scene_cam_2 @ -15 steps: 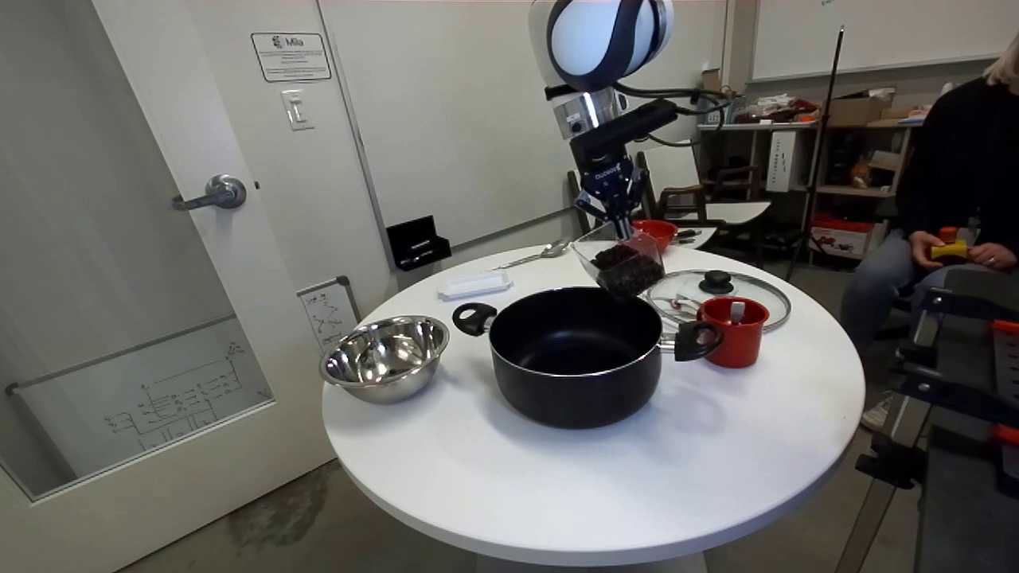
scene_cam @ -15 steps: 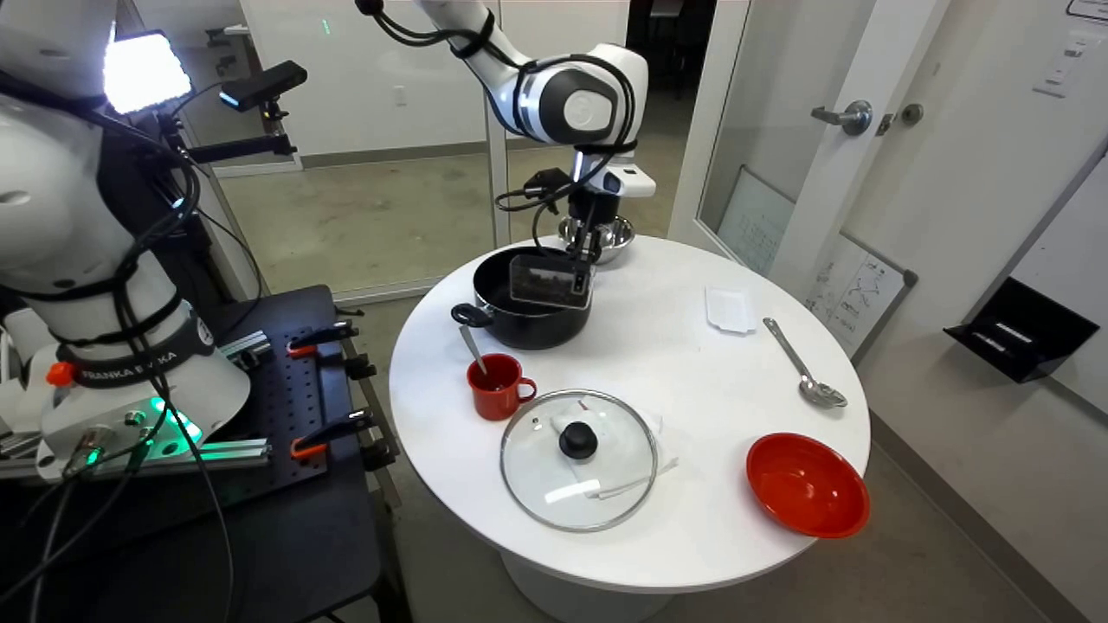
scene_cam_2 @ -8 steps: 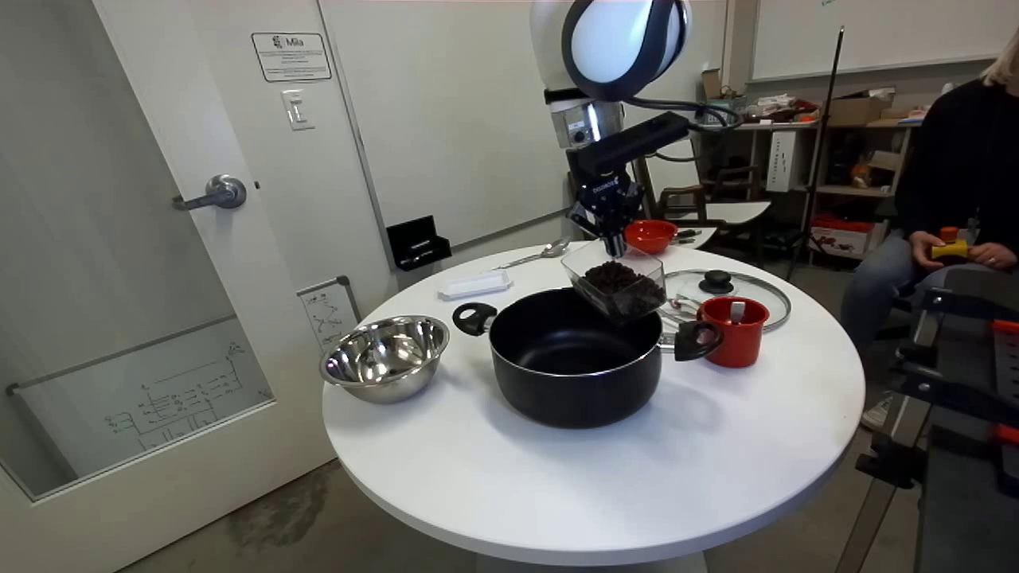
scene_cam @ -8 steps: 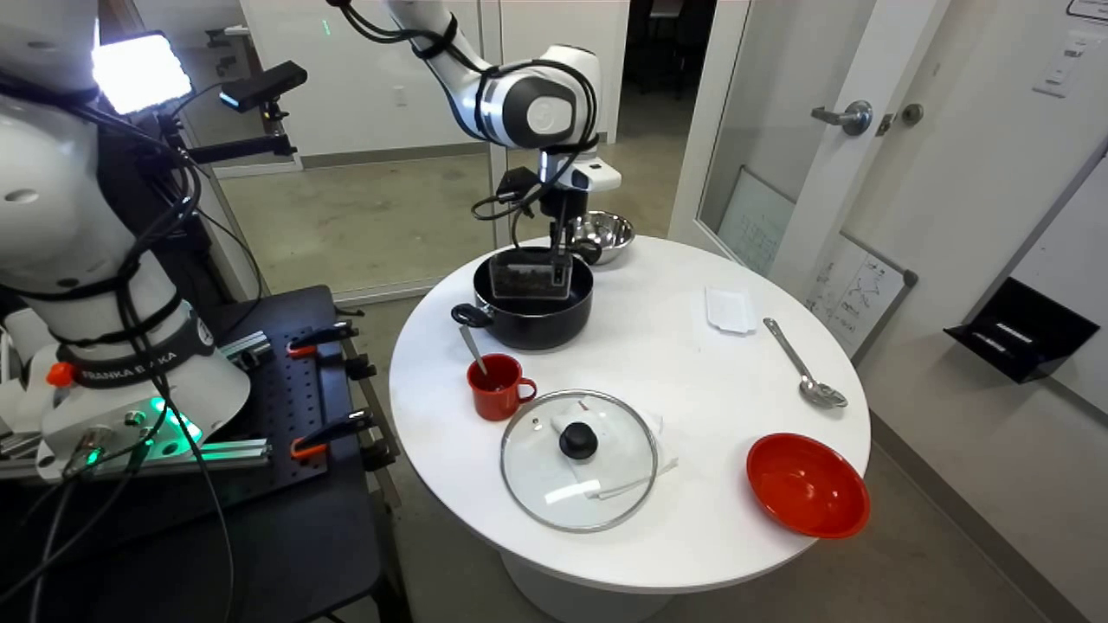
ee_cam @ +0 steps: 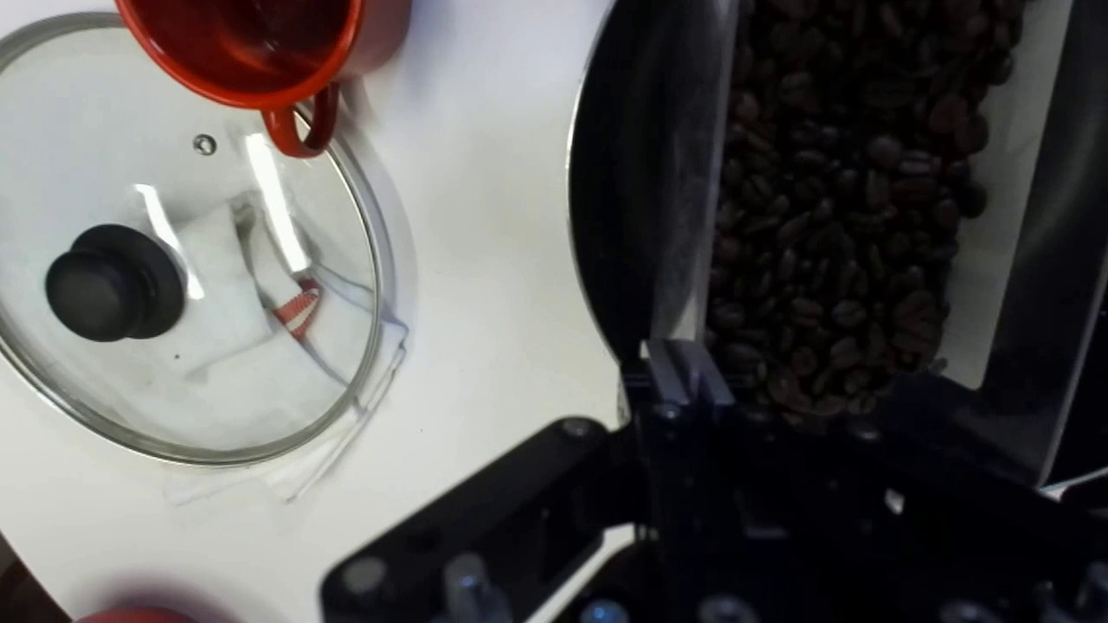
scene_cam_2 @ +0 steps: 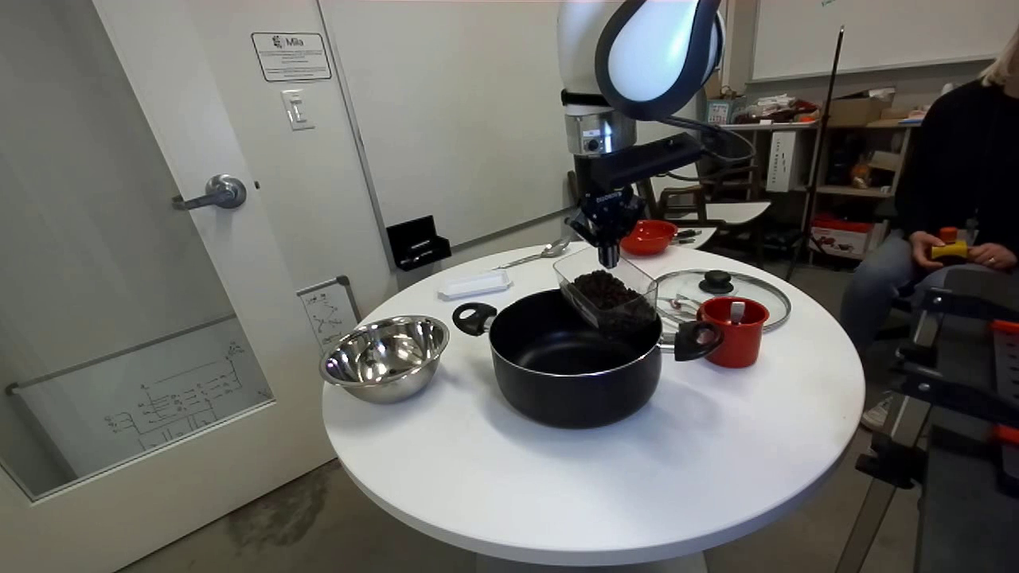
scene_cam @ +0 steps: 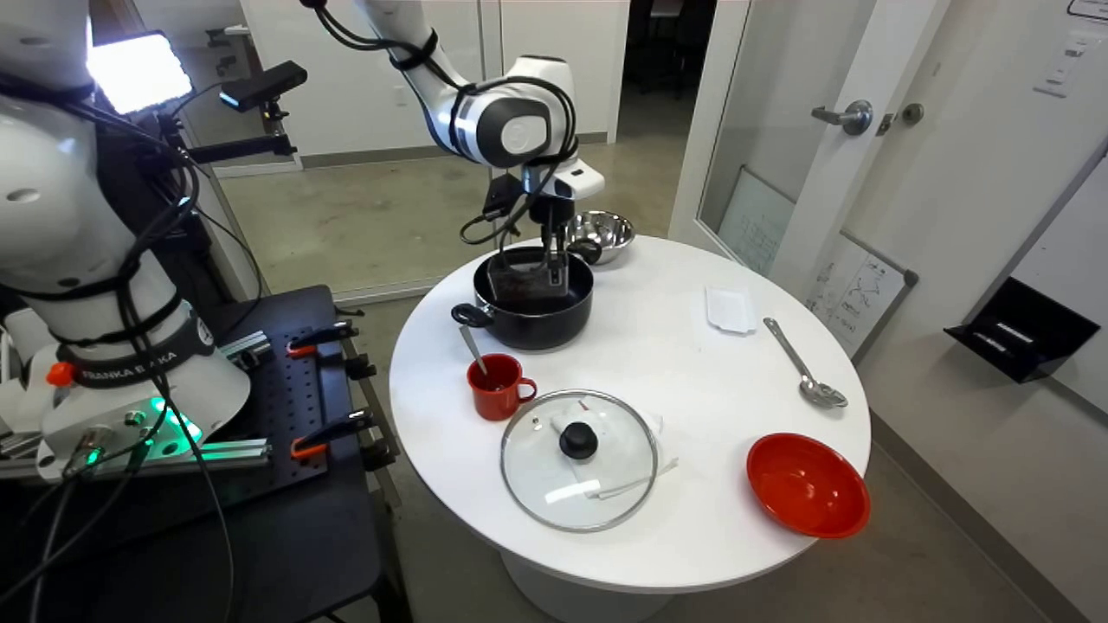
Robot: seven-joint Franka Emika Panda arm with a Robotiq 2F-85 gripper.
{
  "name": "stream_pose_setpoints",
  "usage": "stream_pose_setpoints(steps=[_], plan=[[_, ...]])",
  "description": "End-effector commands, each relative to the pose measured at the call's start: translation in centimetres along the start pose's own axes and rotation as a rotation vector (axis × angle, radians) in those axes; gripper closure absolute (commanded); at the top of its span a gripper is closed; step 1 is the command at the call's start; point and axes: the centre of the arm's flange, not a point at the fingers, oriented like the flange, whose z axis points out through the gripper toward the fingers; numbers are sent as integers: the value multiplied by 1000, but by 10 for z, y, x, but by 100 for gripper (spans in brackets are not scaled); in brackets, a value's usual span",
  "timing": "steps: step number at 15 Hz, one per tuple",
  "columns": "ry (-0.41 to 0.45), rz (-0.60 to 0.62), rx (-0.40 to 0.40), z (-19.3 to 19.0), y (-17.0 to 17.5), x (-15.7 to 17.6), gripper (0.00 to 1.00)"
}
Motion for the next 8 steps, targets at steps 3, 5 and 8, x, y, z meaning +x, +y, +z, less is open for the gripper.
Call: stream_pose_setpoints(steps=[3, 5, 8], plan=[[137, 30, 114, -14, 9, -13, 99], [182, 30, 135, -12, 11, -13, 99], [228, 27, 127, 0, 13, -12, 99]])
